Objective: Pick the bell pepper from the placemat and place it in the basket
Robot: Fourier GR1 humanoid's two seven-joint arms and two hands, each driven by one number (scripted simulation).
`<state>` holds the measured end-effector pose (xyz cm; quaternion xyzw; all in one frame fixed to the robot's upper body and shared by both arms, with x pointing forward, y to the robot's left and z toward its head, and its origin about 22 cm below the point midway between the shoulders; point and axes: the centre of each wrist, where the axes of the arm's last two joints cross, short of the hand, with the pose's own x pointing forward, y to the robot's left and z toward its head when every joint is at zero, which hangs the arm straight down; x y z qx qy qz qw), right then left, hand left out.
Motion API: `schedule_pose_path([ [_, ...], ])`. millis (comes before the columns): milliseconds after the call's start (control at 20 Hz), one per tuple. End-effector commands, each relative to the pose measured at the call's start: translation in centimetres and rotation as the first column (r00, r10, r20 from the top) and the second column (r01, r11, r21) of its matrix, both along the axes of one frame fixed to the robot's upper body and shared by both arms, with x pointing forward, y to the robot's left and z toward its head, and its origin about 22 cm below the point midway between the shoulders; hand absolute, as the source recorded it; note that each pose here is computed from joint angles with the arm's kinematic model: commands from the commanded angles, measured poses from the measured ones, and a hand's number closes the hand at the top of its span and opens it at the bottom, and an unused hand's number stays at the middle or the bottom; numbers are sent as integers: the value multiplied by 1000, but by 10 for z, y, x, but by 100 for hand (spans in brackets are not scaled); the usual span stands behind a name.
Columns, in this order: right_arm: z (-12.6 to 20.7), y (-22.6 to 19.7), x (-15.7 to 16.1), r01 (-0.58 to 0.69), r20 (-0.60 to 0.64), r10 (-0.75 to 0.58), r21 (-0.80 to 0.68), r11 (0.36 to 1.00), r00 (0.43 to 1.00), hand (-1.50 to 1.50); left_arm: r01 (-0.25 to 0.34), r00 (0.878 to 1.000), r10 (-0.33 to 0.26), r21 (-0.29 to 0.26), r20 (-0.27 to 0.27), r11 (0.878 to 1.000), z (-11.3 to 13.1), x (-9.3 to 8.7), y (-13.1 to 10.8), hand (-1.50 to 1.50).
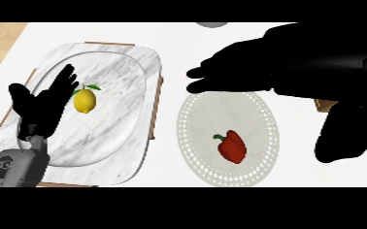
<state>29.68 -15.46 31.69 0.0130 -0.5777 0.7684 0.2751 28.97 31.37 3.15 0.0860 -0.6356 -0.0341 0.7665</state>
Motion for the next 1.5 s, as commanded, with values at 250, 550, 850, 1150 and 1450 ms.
schedule_pose_path([
  [250,-10,-57,24,-2,-149,19,113,994,989,-150,-1,1000,1,4,6,1000,25,8,2,0],
  [550,-59,-77,21,2,-196,27,144,990,980,-150,6,1000,-6,-3,24,1000,10,-1,7,0],
  [850,-119,-56,17,21,-172,17,215,976,985,-150,21,1000,-21,-4,11,1000,18,-1,-6,0],
  [1150,-177,-36,24,25,-213,35,274,961,976,-150,7,1000,-7,5,15,1000,18,6,16,0],
  [1450,-237,-34,7,38,-232,23,252,967,972,-150,-12,1000,12,-7,4,1000,3,-11,-1,0],
])
